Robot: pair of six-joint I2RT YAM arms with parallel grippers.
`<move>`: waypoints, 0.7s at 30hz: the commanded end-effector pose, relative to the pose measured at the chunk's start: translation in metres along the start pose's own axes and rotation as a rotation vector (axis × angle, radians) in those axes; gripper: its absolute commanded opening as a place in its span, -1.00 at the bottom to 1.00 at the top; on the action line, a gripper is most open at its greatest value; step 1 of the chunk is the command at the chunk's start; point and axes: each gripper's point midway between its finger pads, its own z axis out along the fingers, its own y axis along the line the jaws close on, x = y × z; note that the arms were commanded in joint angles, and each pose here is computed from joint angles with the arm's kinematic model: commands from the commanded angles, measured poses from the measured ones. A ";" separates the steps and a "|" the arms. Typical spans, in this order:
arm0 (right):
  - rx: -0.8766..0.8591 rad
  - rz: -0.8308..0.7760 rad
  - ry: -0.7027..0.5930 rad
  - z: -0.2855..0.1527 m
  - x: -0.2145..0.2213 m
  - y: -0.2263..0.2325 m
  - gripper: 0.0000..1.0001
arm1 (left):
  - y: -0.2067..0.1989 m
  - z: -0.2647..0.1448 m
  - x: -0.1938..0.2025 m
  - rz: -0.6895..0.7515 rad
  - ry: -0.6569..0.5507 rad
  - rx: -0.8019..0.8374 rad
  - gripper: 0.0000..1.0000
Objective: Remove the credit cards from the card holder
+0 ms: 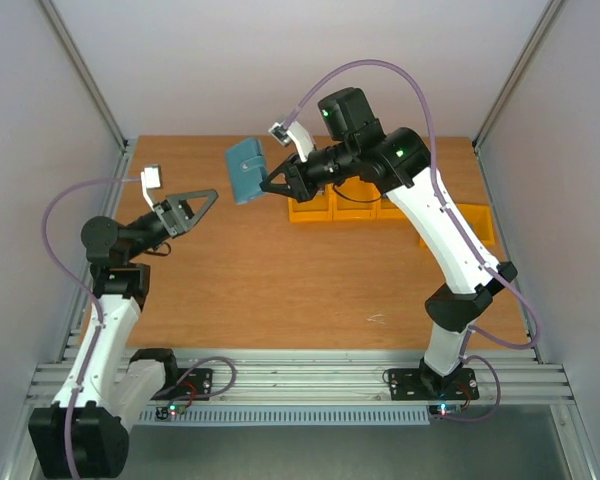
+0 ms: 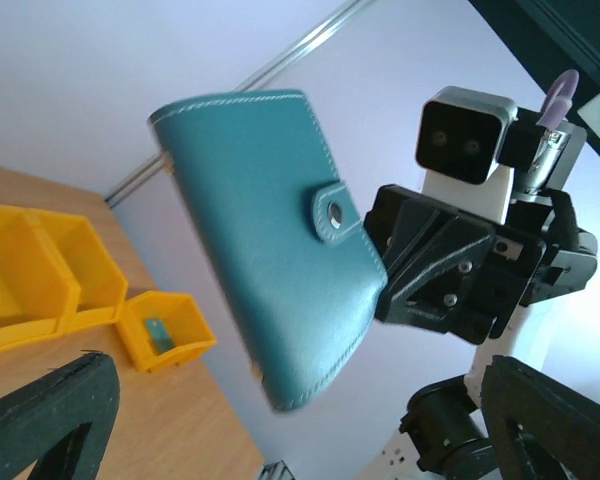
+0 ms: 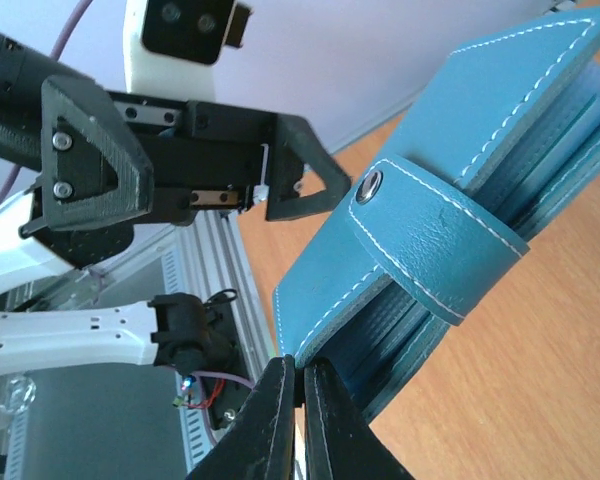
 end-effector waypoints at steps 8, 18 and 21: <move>-0.084 -0.097 -0.027 -0.014 -0.005 0.044 -0.98 | -0.017 0.035 -0.003 -0.026 0.077 0.076 0.97; -0.052 -0.099 -0.004 -0.014 0.002 0.038 -0.98 | -0.031 0.033 0.002 0.002 0.089 0.122 -0.51; -0.040 -0.100 0.001 -0.013 0.003 0.036 -0.98 | -0.032 0.031 0.004 0.003 0.088 0.123 -0.67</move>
